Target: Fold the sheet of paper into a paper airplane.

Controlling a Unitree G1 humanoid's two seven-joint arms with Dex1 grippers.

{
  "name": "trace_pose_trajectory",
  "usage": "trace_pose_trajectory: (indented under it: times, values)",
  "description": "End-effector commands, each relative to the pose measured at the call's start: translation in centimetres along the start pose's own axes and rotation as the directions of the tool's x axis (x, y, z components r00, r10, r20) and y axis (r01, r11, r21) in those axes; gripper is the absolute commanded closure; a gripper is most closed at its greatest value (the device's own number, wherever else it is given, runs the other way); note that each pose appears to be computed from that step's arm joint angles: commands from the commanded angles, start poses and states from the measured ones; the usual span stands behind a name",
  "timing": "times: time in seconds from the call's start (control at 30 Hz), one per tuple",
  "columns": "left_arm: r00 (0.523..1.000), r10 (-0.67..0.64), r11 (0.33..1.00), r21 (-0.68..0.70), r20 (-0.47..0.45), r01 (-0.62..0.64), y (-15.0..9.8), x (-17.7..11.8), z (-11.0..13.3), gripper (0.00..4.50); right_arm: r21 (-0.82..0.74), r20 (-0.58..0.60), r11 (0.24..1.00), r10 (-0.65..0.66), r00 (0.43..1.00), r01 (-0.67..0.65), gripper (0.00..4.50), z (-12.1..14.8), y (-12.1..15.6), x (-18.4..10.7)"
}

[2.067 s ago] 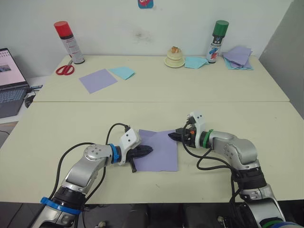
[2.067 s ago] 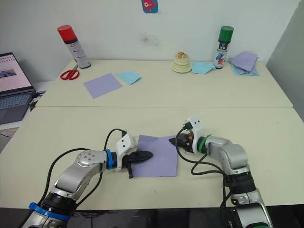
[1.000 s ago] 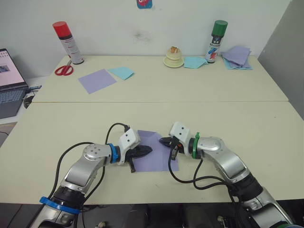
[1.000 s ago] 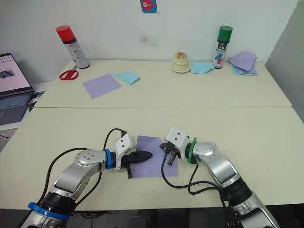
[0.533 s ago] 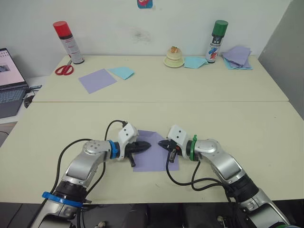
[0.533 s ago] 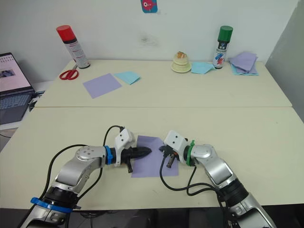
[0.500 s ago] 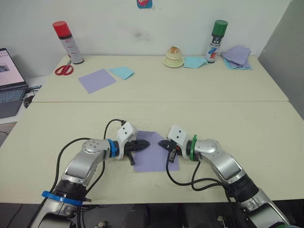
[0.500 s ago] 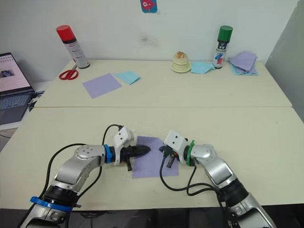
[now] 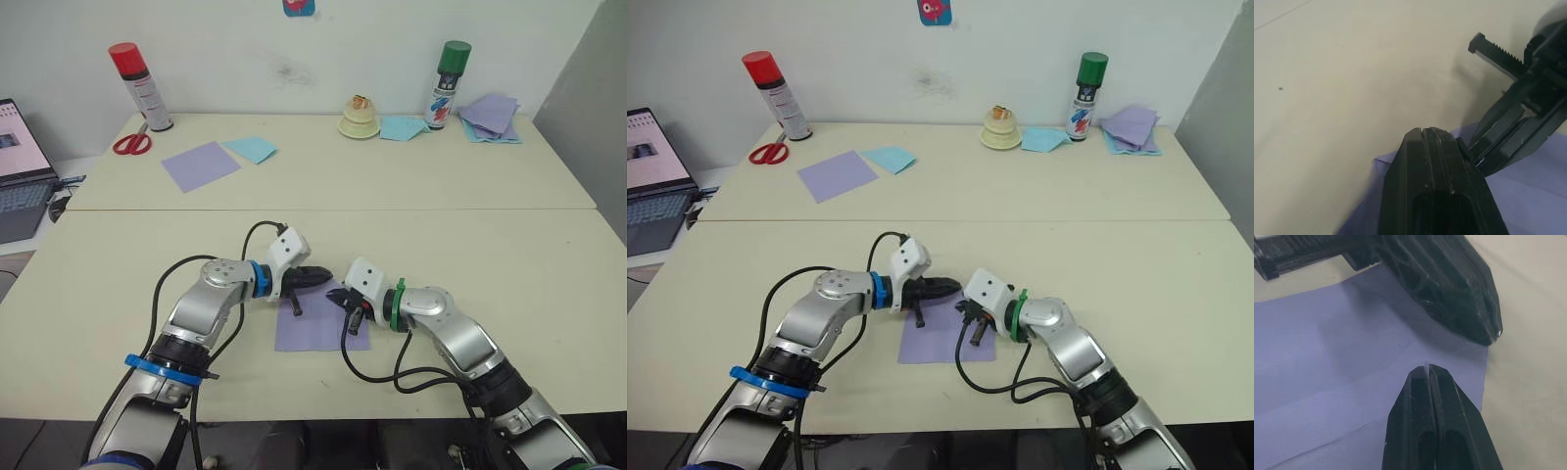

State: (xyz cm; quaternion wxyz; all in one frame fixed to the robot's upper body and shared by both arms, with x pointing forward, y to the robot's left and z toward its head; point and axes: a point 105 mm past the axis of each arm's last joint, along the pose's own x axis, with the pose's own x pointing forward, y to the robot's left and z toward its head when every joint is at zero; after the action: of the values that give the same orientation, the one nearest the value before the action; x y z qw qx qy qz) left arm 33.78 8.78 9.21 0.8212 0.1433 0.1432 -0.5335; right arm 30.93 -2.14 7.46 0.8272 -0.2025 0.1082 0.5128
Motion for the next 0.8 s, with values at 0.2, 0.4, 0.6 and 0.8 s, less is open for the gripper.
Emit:
trace_pose_trajectory:
  times: [0.2,0.4,0.6,0.8]
  values:
    - [0.993,-0.037,0.992,0.116,-0.113,0.050,-0.4,0.9,-1.3,4.50,0.010,0.002,1.000,0.005,1.000,-0.005,4.49,0.3,0.3,0.0]
    - [0.990,-0.036,0.988,0.144,-0.139,0.056,-0.4,0.8,-1.8,4.50,0.146,0.020,0.985,0.090,0.996,-0.092,2.87,0.7,1.0,-0.3]
    - [0.989,-0.033,0.987,0.148,-0.144,0.054,-0.4,0.7,-2.1,4.50,0.256,0.060,0.934,0.241,0.969,-0.249,3.07,1.4,2.2,-1.7]
    - [0.989,-0.029,0.988,0.148,-0.145,0.051,-0.4,0.5,-2.3,4.50,0.276,0.156,0.935,0.185,0.970,-0.222,4.47,3.0,-0.3,-3.1]
